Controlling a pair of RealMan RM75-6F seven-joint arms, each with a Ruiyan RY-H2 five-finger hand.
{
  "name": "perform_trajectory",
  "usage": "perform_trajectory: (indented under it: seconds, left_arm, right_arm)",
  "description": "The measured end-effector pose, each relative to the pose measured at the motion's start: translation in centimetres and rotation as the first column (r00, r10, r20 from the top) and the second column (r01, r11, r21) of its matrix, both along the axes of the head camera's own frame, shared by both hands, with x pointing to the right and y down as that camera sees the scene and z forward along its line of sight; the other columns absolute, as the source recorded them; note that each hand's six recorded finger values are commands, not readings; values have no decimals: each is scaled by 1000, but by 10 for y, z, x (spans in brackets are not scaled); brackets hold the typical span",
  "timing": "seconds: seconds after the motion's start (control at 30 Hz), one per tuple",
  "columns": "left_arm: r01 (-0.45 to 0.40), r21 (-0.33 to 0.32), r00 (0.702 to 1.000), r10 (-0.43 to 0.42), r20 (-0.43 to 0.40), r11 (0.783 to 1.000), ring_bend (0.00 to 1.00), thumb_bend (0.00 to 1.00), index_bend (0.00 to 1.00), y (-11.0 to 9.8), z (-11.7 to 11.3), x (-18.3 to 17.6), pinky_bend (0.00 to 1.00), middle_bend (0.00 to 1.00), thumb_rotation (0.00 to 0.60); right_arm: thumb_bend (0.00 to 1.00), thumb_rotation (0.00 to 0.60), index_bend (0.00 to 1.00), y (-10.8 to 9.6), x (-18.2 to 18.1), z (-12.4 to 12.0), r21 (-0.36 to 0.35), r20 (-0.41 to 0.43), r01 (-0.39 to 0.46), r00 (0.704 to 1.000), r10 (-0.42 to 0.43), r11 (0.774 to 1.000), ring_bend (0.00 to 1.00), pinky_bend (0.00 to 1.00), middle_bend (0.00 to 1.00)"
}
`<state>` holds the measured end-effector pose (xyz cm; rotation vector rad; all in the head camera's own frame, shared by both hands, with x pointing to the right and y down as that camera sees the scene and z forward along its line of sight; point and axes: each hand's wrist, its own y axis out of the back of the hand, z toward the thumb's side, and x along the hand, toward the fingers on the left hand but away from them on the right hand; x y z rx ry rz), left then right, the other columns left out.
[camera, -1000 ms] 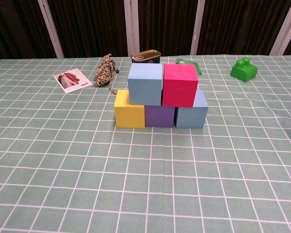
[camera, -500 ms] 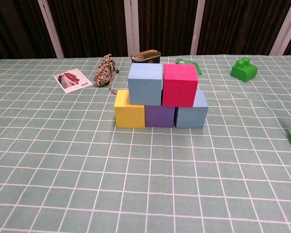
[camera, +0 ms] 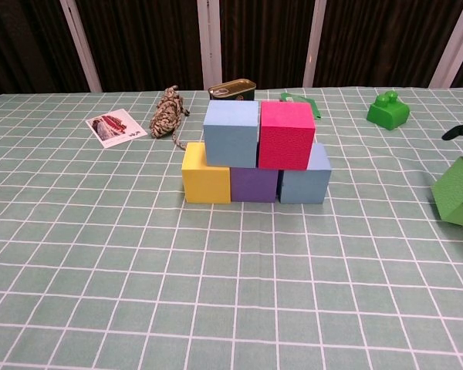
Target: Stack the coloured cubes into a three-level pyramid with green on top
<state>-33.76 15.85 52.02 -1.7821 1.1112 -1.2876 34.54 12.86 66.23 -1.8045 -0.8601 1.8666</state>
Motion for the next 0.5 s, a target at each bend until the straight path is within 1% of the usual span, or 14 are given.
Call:
perform_trajectory:
  seconds: [0.13, 0.23, 0.3, 0.37, 0.4, 0.5]
  left_arm:
    - [-1, -3, 1000, 1, 1, 1000, 18, 66, 33, 0, 1, 0, 41, 74, 600]
    - [-2, -6, 1000, 2, 3, 1000, 18, 66, 32, 0, 1, 0, 39, 74, 600]
    - [-3, -9, 1000, 3, 5, 1000, 18, 65, 32, 1, 2, 0, 38, 74, 600]
    - [-4, -11, 1000, 4, 6, 1000, 18, 65, 32, 1, 2, 0, 37, 74, 600]
    - [-5, -11, 1000, 5, 6, 1000, 18, 66, 32, 1, 2, 1, 37, 74, 600]
    - [-6, -13, 1000, 6, 6, 1000, 18, 66, 32, 2, 2, 1, 37, 74, 600]
  right_arm:
    - [242, 600, 0, -3, -2, 0, 7, -6, -2, 1000, 2, 1000, 267, 0, 396]
    - [242, 600, 0, -2, -1, 2, 0, -9, -9, 1000, 9, 1000, 213, 0, 296]
    - [242, 600, 0, 0, 0, 3, -12, -10, -15, 1000, 15, 1000, 166, 0, 202]
    - [241, 600, 0, 2, 1, 4, -28, -11, -17, 1000, 16, 999, 132, 0, 139]
    - [241, 600, 0, 3, 1, 5, -34, -11, -16, 1000, 16, 999, 120, 0, 117]
    - [242, 600, 0, 5, 2, 5, -46, -15, -10, 1000, 9, 999, 107, 0, 99]
